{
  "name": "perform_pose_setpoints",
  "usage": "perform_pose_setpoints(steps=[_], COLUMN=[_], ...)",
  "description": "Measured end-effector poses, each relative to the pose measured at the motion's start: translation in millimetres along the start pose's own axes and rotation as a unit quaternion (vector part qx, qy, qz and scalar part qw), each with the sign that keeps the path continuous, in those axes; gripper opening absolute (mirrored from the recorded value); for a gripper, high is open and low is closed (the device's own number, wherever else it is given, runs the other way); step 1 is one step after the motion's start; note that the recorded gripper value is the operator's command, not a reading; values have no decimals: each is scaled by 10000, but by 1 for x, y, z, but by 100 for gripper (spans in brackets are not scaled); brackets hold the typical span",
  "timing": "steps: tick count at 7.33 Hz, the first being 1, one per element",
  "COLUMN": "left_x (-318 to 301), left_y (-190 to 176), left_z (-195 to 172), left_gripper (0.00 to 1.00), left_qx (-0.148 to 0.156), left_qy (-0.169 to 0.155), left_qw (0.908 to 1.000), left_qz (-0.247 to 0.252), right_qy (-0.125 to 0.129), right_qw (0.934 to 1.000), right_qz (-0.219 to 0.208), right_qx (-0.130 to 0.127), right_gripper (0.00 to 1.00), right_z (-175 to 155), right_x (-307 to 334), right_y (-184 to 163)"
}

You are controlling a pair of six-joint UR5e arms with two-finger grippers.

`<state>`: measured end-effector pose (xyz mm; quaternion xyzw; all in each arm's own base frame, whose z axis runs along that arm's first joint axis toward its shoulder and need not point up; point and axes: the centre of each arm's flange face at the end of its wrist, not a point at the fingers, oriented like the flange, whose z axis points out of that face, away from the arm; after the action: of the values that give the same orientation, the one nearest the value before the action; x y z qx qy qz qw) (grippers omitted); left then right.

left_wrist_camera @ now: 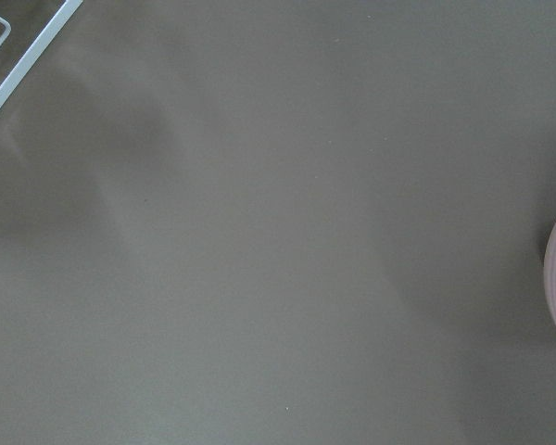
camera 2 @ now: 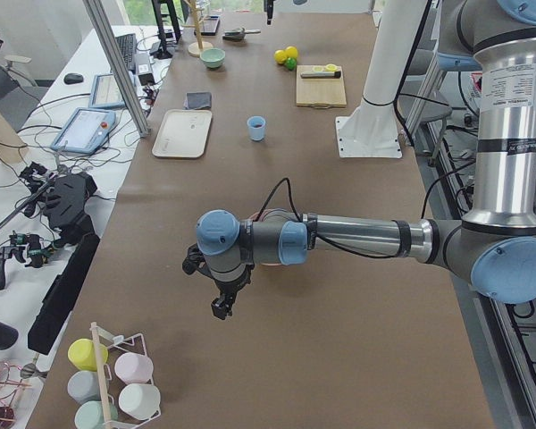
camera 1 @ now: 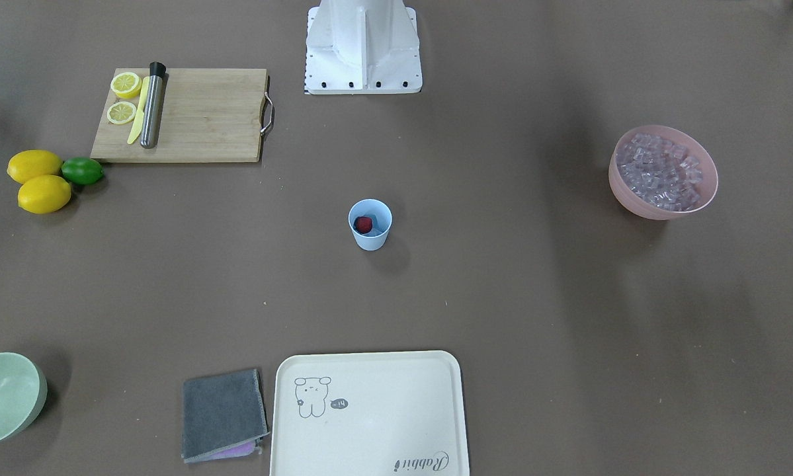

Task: Put ice and strawberries in cup

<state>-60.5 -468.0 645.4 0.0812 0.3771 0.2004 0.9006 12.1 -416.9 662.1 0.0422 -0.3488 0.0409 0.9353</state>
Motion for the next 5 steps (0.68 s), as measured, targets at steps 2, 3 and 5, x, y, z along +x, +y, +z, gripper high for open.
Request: perform_pose_setpoints(steps=[2,3,5], left_x=[0,0,-1], left_y=[2,3,5], left_z=[2,2,6], left_gripper=[98,98,98], left_qx=[9,4,-30], left_qy=[-2,0,10], left_qw=[10000,10000,10000], left_qz=[14,16,-3], right_qy=[71,153,329], right_qw=[9974,9965,9972], right_qz=[584,629,56], right_qx=[-419,-535,-670], right_gripper=[100,100,100], right_z=[-11,-29,-52], right_x=[13,15,27], right_y=[-1,-5,-7])
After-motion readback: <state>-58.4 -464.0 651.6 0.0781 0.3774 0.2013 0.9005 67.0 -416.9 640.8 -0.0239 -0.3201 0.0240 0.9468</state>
